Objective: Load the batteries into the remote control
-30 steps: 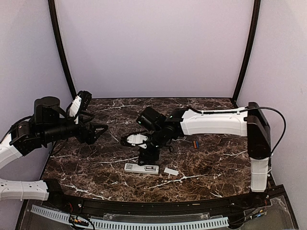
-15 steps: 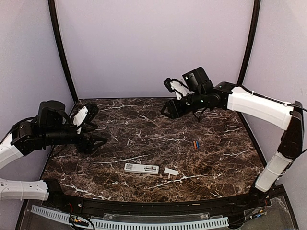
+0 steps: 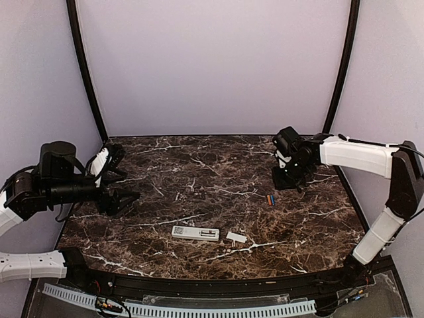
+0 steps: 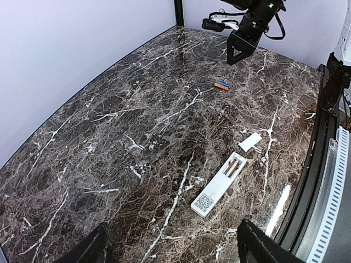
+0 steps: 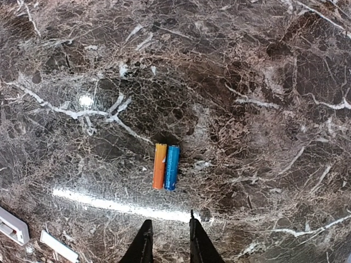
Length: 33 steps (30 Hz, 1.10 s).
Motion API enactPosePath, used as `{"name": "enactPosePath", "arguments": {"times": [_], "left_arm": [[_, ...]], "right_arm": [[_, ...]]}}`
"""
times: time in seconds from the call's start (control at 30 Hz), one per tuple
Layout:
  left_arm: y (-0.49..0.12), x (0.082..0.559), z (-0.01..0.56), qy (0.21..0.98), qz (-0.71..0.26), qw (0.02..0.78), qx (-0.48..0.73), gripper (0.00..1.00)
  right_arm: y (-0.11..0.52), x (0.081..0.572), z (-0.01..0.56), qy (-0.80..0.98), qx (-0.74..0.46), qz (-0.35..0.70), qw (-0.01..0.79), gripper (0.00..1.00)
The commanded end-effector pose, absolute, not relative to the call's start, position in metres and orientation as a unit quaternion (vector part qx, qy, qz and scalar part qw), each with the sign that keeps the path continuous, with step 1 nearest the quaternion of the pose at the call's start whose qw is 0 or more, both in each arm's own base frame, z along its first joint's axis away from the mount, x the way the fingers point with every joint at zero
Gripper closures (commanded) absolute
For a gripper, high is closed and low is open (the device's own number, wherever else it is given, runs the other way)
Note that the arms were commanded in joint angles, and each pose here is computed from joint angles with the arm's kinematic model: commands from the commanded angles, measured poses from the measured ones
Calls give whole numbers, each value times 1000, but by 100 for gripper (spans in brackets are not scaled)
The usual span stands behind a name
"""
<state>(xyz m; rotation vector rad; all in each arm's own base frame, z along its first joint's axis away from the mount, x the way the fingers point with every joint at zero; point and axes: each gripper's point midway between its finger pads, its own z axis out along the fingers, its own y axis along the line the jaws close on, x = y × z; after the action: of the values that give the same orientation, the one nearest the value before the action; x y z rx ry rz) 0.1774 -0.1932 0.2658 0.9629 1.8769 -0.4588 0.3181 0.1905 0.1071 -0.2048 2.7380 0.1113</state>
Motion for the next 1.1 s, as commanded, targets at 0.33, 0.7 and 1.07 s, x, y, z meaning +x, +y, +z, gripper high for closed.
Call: {"name": "enactPosePath", "arguments": {"times": [0.33, 0.7, 1.07], "left_arm": [[-197, 171, 251, 766, -190, 448, 420, 21], [-211, 170, 231, 761, -197, 414, 459, 21], [-232, 178, 252, 737, -211, 420, 486, 21]], "right_arm": [[202, 334, 72, 985, -70, 45, 153, 77], [217, 336, 60, 981, -108, 71, 147, 77], [220, 343, 67, 975, -128, 73, 168, 76]]}}
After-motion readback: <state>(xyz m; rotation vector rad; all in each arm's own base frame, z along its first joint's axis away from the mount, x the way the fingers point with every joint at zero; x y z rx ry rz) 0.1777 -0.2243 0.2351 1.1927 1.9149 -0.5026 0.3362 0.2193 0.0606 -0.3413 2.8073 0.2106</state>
